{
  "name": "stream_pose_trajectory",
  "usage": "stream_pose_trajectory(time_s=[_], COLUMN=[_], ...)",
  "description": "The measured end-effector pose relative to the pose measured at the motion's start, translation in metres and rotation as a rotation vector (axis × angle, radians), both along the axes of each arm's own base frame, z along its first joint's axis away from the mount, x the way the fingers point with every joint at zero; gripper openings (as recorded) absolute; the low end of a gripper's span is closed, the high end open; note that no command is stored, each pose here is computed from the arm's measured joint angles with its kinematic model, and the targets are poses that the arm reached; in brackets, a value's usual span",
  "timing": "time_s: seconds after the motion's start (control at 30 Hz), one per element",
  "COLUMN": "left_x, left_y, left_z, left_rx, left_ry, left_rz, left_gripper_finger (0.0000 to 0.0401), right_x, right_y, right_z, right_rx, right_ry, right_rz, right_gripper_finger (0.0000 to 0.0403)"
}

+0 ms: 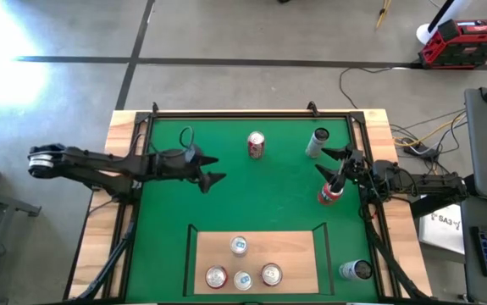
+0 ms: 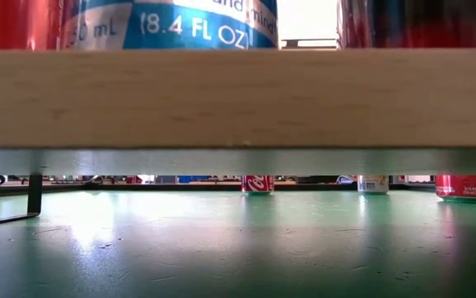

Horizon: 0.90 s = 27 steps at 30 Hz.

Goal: Place canned beverage on shelf
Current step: Move the orange soda can to the center of the table

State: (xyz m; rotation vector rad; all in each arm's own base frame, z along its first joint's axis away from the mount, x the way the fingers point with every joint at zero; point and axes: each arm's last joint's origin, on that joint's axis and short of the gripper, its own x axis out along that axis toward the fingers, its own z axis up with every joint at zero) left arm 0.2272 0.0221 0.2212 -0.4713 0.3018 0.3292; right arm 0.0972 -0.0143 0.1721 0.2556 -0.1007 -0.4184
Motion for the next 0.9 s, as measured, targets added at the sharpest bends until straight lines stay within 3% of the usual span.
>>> stream_pose_trajectory(time_s=[0.27, 0.37, 0.57, 0.67, 0.9], left_x=[-0.024, -0.032, -0.046, -0.048, -0.046], left_y=[0.026, 0.034, 0.049, 0.053, 0.055], left_z=[-0.033, -0.041, -0.059, -0.064, -0.072], left_rx=[0.159, 0.173, 0.035, 0.026, 0.039], left_ry=[-0.158, -0.174, -0.131, -0.105, -0.052], left_rz=[-0.183, -0.21, -0.054, 0.045, 0.054], left_gripper_finger=[0.0369, 0.0369, 0.0369, 0.0369, 0.0369], right_x=[0.0, 0.0, 0.0, 0.0, 0.0], right_y=[0.0, 0.0, 0.0, 0.0, 0.0], right_z=[0.0, 0.0, 0.0, 0.0, 0.0], right_rx=[0.0, 0.0, 0.0, 0.0, 0.0], right_ry=[0.0, 0.0, 0.0, 0.0, 0.0], right_rz=[0.0, 0.0, 0.0, 0.0, 0.0], right_gripper_finger=[0.0381, 0.0381, 0.0381, 0.0381, 0.0381])
